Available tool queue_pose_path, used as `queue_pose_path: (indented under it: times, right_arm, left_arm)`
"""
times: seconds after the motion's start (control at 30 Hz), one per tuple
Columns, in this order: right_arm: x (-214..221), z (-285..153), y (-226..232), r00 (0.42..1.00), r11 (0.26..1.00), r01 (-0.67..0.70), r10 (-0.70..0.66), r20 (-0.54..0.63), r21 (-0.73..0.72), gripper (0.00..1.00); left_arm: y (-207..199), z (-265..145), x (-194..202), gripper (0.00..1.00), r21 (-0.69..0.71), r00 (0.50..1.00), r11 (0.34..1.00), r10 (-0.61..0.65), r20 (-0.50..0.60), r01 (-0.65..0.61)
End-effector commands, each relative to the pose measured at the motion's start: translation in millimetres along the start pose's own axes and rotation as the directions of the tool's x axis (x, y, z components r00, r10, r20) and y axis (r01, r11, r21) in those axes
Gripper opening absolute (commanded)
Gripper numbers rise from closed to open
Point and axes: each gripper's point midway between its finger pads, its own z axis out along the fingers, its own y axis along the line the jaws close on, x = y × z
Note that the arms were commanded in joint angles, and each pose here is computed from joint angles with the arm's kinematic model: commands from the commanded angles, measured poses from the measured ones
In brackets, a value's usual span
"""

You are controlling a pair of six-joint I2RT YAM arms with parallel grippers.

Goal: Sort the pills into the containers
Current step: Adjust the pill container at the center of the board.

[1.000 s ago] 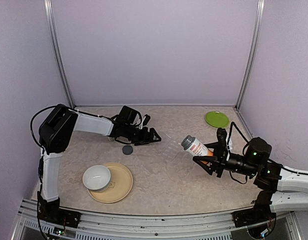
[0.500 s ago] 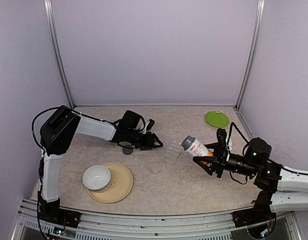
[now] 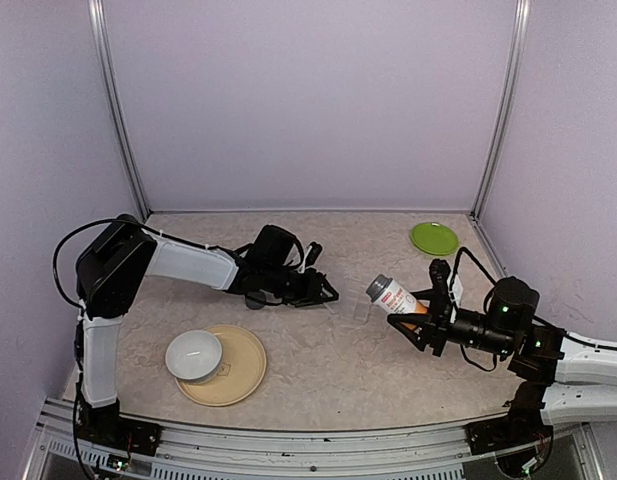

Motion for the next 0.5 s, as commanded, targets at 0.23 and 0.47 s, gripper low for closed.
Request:
queue_pose_path:
  times: [0.23,0.47]
  right_arm:
    - [4.1,3.5,-19.4,0.999,0.994,-0.011,0.015,-0.036,0.106,0.13]
    - [7.5,3.7,-21.1,0.999,0.993,-0.022,0.026,-0.039,0.114,0.13]
  left_arm:
    - [-1.9,-12.0,-4.6,0.27,-0.044,0.996,0.998,-0.039,0.079,0.043]
    - [-1.2,-20.9,0.5,0.22,-0.053,0.991,0.995,-0.074,0.111,0.08]
